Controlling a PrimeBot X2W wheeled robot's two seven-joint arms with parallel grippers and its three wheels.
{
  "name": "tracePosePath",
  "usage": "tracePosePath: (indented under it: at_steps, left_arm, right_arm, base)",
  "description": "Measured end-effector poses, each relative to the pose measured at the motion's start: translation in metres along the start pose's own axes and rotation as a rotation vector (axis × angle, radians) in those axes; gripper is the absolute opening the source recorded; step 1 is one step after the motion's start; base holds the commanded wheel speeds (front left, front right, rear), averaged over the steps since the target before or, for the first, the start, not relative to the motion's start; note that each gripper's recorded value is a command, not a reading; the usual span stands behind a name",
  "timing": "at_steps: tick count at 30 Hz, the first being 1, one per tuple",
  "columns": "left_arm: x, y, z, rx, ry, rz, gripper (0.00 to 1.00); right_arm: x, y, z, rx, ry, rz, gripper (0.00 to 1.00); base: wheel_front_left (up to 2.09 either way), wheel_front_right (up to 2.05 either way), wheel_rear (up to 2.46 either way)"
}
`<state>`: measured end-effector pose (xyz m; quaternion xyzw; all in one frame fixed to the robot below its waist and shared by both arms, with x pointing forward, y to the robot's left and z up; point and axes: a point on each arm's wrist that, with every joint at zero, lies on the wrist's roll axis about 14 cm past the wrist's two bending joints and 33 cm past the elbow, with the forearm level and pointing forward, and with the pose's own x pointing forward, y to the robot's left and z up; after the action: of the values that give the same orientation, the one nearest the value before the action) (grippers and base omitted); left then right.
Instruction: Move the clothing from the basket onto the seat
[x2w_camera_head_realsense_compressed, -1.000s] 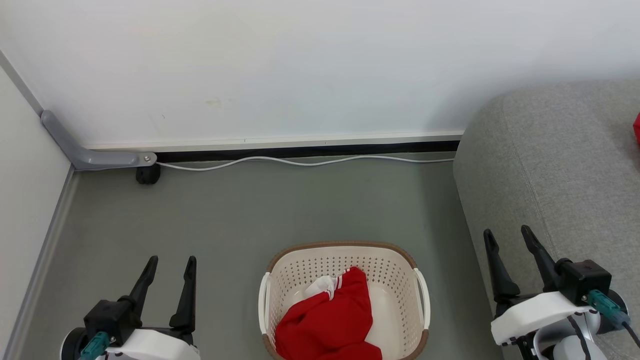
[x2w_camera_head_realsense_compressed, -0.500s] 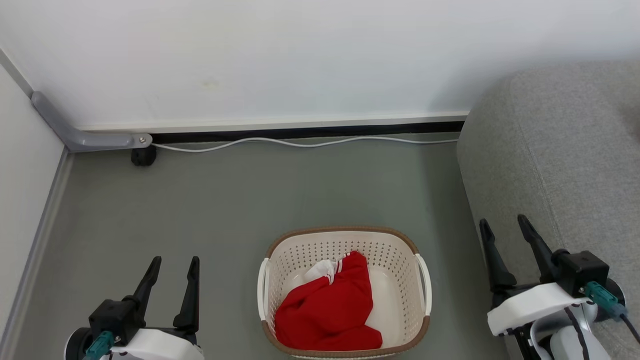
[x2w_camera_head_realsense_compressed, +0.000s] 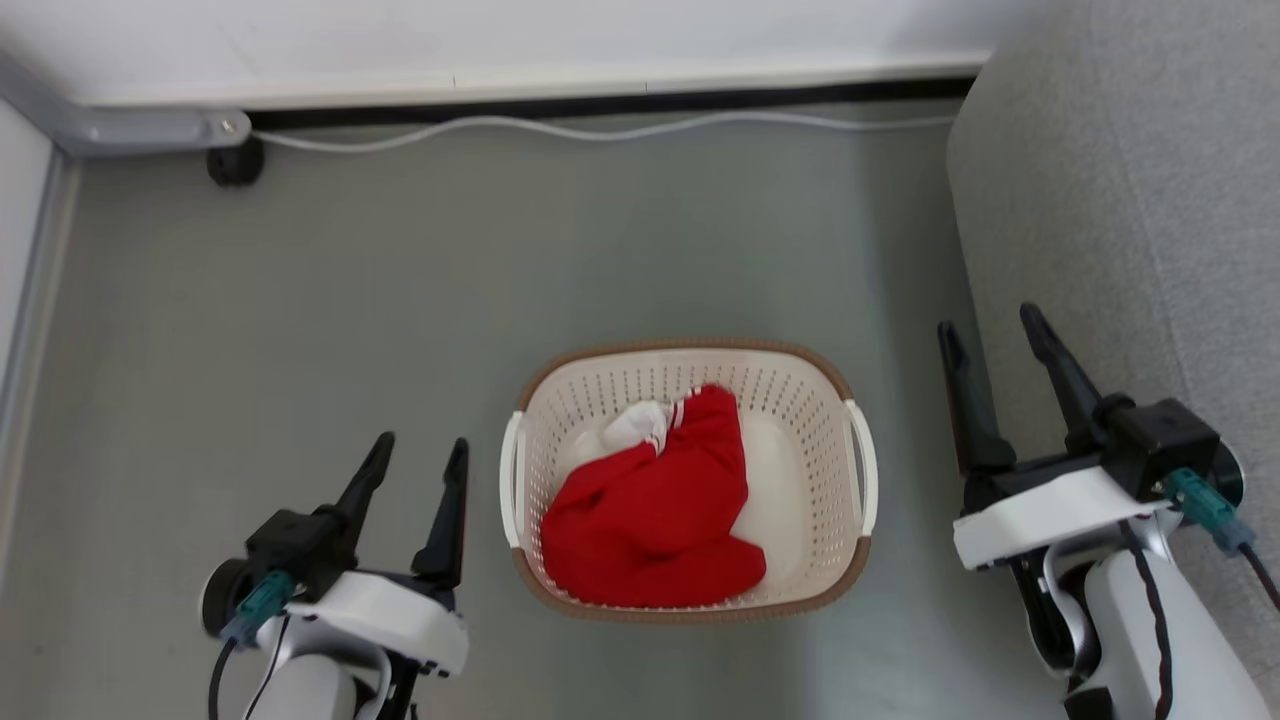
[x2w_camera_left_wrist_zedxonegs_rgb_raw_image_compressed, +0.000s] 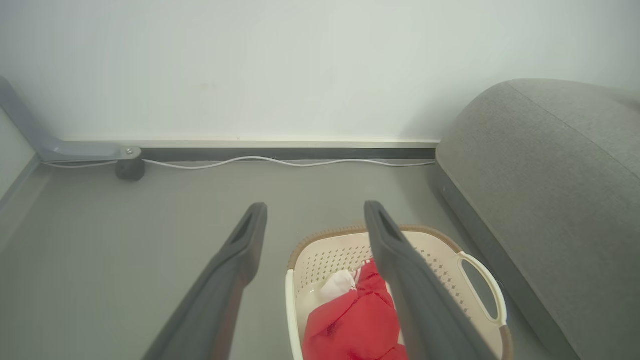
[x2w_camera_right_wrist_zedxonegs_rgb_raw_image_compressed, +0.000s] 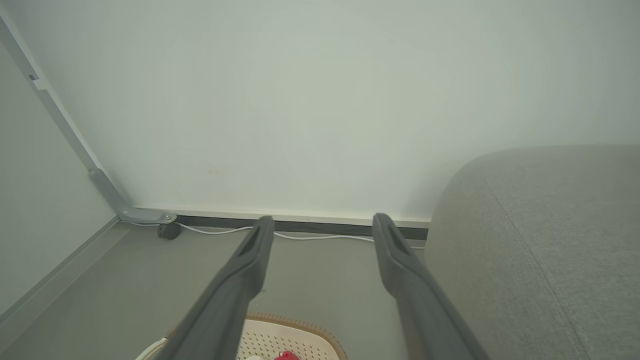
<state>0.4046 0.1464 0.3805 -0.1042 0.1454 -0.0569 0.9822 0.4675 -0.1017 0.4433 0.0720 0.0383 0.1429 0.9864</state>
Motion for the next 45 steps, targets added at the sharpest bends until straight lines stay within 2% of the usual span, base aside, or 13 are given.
tracePosePath:
  at_steps: [12, 25, 36, 45]
  left_arm:
    - [0.059, -0.060, -0.081, -0.024, 0.225, -0.213, 1.00]
    - [0.106, -0.096, -0.149, -0.007, 0.396, -0.367, 1.00]
    - [0.126, -0.083, -0.229, 0.175, 0.626, -0.452, 1.00]
    - [0.151, -0.081, -0.256, 0.352, 0.728, -0.508, 1.00]
  right_arm:
    - [0.047, -0.021, -0.038, -0.003, 0.032, -0.007, 1.00]
    - [0.068, -0.029, -0.077, -0.007, 0.076, 0.012, 1.00]
    - [0.074, -0.040, -0.104, -0.011, 0.108, 0.019, 1.00]
    - [0.070, -0.050, -0.116, 0.002, 0.131, 0.001, 1.00]
  base:
    - [0.00, 0.00, 0.00]
    - [0.00, 0.00, 0.00]
    - [0.00, 0.00, 0.00]
    - [0.00, 0.00, 0.00]
